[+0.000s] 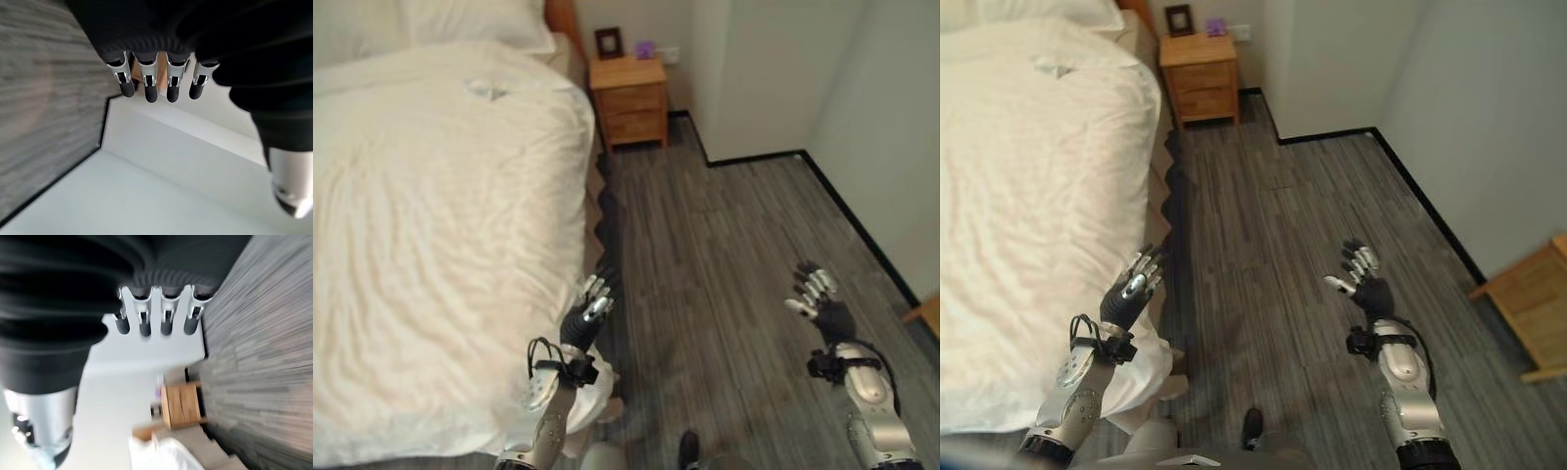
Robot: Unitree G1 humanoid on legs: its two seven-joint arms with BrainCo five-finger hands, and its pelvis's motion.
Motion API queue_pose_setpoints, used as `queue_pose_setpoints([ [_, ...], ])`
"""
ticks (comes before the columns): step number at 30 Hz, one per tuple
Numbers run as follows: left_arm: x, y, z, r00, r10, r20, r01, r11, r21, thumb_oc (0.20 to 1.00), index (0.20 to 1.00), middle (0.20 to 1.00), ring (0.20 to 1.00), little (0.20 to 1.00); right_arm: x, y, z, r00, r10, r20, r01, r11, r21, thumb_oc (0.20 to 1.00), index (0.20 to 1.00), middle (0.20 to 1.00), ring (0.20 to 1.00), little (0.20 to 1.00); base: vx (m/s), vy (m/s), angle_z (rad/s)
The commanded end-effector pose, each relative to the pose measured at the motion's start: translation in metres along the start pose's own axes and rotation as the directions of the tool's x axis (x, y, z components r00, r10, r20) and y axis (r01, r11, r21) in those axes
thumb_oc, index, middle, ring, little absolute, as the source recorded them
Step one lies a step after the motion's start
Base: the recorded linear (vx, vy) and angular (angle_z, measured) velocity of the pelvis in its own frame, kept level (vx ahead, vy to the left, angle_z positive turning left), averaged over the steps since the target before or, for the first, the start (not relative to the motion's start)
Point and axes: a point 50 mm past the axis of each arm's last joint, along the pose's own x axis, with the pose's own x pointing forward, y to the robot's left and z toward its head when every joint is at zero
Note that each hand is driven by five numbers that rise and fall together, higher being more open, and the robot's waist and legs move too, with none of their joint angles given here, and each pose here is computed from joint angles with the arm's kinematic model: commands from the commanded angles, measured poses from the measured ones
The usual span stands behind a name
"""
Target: Making the bed.
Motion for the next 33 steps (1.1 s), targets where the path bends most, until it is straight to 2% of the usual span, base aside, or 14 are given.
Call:
queue_pose_setpoints([
  [1, 0.008, -0.007, 0.011, 0.997, -0.059, 0.053, 0.059, 0.998, 0.006, 1.0, 1.0, 1.0, 1.0, 1.0, 0.015, 0.007, 0.03, 0.987, 0.014, 0.161, -0.019, 0.999, 0.03, 1.0, 1.0, 1.0, 1.0, 1.0, -0.07, 0.144, 0.26],
  [5, 0.011, -0.01, 0.013, 0.996, -0.069, 0.058, 0.068, 0.997, 0.024, 1.0, 1.0, 1.0, 1.0, 1.0, 0.017, 0.012, 0.028, 0.988, 0.018, 0.155, -0.02, 1.0, 0.014, 1.0, 1.0, 1.0, 1.0, 1.0, -0.06, 0.126, 0.13],
  [6, 0.01, -0.01, 0.011, 0.997, -0.055, 0.06, 0.056, 0.998, -0.008, 1.0, 1.0, 1.0, 1.0, 1.0, 0.016, 0.021, 0.025, 0.988, 0.042, 0.149, -0.054, 0.995, 0.079, 1.0, 1.0, 1.0, 1.0, 1.0, -0.03, 0.115, 0.0],
  [9, 0.009, -0.008, 0.008, 0.998, -0.035, 0.045, 0.035, 0.999, 0.001, 1.0, 1.0, 1.0, 1.0, 1.0, 0.012, 0.027, 0.015, 0.992, 0.075, 0.104, -0.084, 0.993, 0.083, 1.0, 1.0, 1.0, 1.0, 1.0, -0.03, 0.102, -0.22],
  [16, 0.009, -0.01, 0.007, 0.998, -0.051, 0.033, 0.051, 0.999, -0.003, 1.0, 1.0, 1.0, 1.0, 1.0, 0.009, 0.025, 0.009, 0.995, 0.071, 0.074, -0.078, 0.992, 0.096, 1.0, 1.0, 1.0, 1.0, 1.0, 0.0, 0.059, -0.09],
  [17, 0.0, 0.022, 0.014, 0.991, 0.134, -0.003, -0.127, 0.948, 0.293, 1.0, 1.0, 1.0, 1.0, 1.0, -0.004, -0.031, 0.035, 0.985, -0.125, 0.122, 0.136, 0.987, -0.084, 1.0, 1.0, 1.0, 1.0, 1.0, 0.0, 0.0, 0.0],
  [21, 0.011, 0.015, 0.019, 0.995, 0.1, 0.02, -0.101, 0.944, 0.313, 1.0, 1.0, 1.0, 1.0, 1.0, 0.0, -0.027, 0.032, 0.986, -0.121, 0.111, 0.138, 0.977, -0.161, 1.0, 1.0, 1.0, 1.0, 1.0, -0.08, 0.101, 0.15],
  [24, 0.01, 0.015, 0.022, 0.994, 0.105, 0.04, -0.112, 0.944, 0.309, 1.0, 1.0, 1.0, 1.0, 1.0, 0.005, -0.021, 0.033, 0.989, -0.093, 0.114, 0.11, 0.982, -0.155, 1.0, 1.0, 1.0, 1.0, 1.0, -0.02, 0.068, 0.16],
  [29, 0.002, 0.021, 0.019, 0.99, 0.137, 0.02, -0.135, 0.931, 0.34, 1.0, 1.0, 1.0, 1.0, 1.0, 0.023, 0.015, 0.039, 0.987, 0.072, 0.141, -0.057, 0.992, -0.112, 1.0, 1.0, 1.0, 1.0, 1.0, -0.01, 0.096, 0.2],
  [33, -0.006, 0.027, 0.015, 0.984, 0.175, 0.001, -0.165, 0.925, 0.341, 1.0, 1.0, 1.0, 1.0, 1.0, 0.025, 0.034, 0.037, 0.98, 0.143, 0.139, -0.133, 0.988, -0.077, 1.0, 1.0, 1.0, 1.0, 1.0, -0.03, 0.105, 0.27],
])
